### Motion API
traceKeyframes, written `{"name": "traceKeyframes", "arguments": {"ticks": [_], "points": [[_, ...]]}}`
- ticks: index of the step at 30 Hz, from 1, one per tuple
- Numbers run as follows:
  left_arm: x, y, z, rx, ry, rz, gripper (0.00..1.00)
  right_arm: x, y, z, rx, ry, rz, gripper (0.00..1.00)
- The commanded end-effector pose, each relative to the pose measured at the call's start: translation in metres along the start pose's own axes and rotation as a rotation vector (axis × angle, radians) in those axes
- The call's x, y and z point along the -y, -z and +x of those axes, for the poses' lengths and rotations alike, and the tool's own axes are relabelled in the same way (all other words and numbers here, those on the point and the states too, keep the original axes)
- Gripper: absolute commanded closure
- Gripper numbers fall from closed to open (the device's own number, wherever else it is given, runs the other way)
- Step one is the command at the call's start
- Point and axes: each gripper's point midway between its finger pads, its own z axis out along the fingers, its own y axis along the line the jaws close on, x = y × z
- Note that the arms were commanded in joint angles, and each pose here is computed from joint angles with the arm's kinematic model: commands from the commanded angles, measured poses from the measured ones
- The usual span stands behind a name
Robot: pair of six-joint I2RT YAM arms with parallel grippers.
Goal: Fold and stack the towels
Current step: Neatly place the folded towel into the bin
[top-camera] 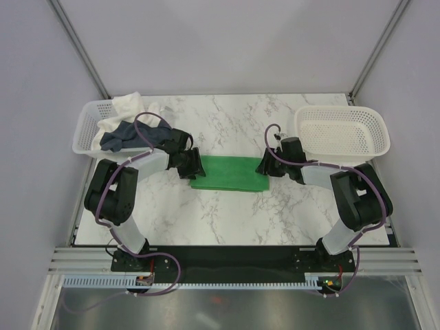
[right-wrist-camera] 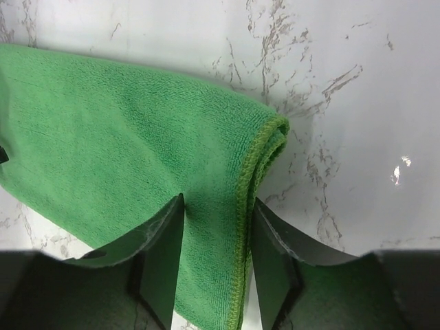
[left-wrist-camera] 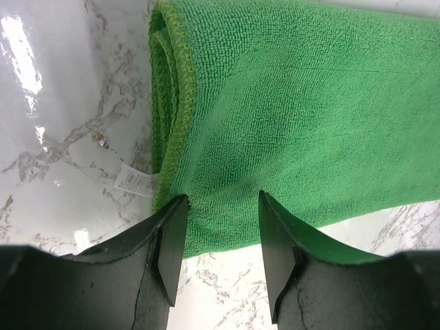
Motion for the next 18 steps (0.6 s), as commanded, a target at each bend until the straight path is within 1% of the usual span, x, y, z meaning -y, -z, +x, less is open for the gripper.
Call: {"name": "traceKeyframes", "arguments": {"ticks": [1, 4, 5, 6, 7, 8, 9, 10, 11, 12, 13, 14, 15, 17, 18], "points": [[-0.017, -0.002, 0.018, -0.038, 0.042, -0.067, 0.46, 0.011, 0.001, 0.031, -0.087, -0.025, 0.027, 0.51], [-0.015, 0.002, 0.018, -0.037, 0.044, -0.059, 0.46, 0.010, 0.003, 0.028, -0.077, -0.022, 0.031, 0.65], [-0.014, 0.002, 0.017, -0.034, 0.047, -0.057, 0.46, 0.009, 0.005, 0.022, -0.065, -0.015, 0.036, 0.81], [-0.010, 0.006, 0.012, -0.021, 0.046, -0.048, 0.46, 0.014, 0.006, 0.021, -0.072, -0.014, 0.069, 0.89], [-0.008, 0.009, 0.011, -0.022, 0.047, -0.048, 0.46, 0.011, 0.007, 0.007, -0.051, 0.012, 0.077, 0.97], [-0.002, 0.015, 0.001, -0.001, 0.043, -0.038, 0.46, 0.013, 0.010, 0.007, -0.075, 0.017, 0.101, 1.00], [0.002, 0.022, -0.004, 0.017, 0.035, -0.034, 0.46, 0.008, 0.011, -0.011, -0.047, 0.055, 0.102, 1.00], [0.009, 0.031, -0.014, 0.035, 0.030, -0.024, 0.45, 0.007, 0.012, -0.017, -0.050, 0.069, 0.107, 1.00], [0.013, 0.037, -0.019, 0.048, 0.022, -0.019, 0.43, 0.008, 0.016, -0.016, -0.078, 0.075, 0.126, 1.00], [0.018, 0.047, -0.027, 0.082, 0.016, -0.013, 0.40, 0.002, 0.018, -0.037, -0.044, 0.096, 0.133, 1.00], [0.021, 0.053, -0.031, 0.096, 0.008, -0.008, 0.32, 0.002, 0.019, -0.042, -0.048, 0.122, 0.137, 1.00], [0.025, 0.059, -0.037, 0.116, 0.001, 0.003, 0.22, 0.003, 0.022, -0.043, -0.067, 0.128, 0.147, 1.00], [0.031, 0.068, -0.040, 0.137, -0.011, 0.020, 0.21, -0.003, 0.025, -0.061, -0.037, 0.141, 0.141, 1.00], [0.034, 0.077, -0.044, 0.154, -0.030, 0.026, 0.20, 0.002, 0.029, -0.067, -0.066, 0.148, 0.162, 1.00], [0.033, 0.080, -0.044, 0.158, -0.037, 0.025, 0.19, -0.001, 0.032, -0.086, -0.038, 0.156, 0.161, 1.00]]}}
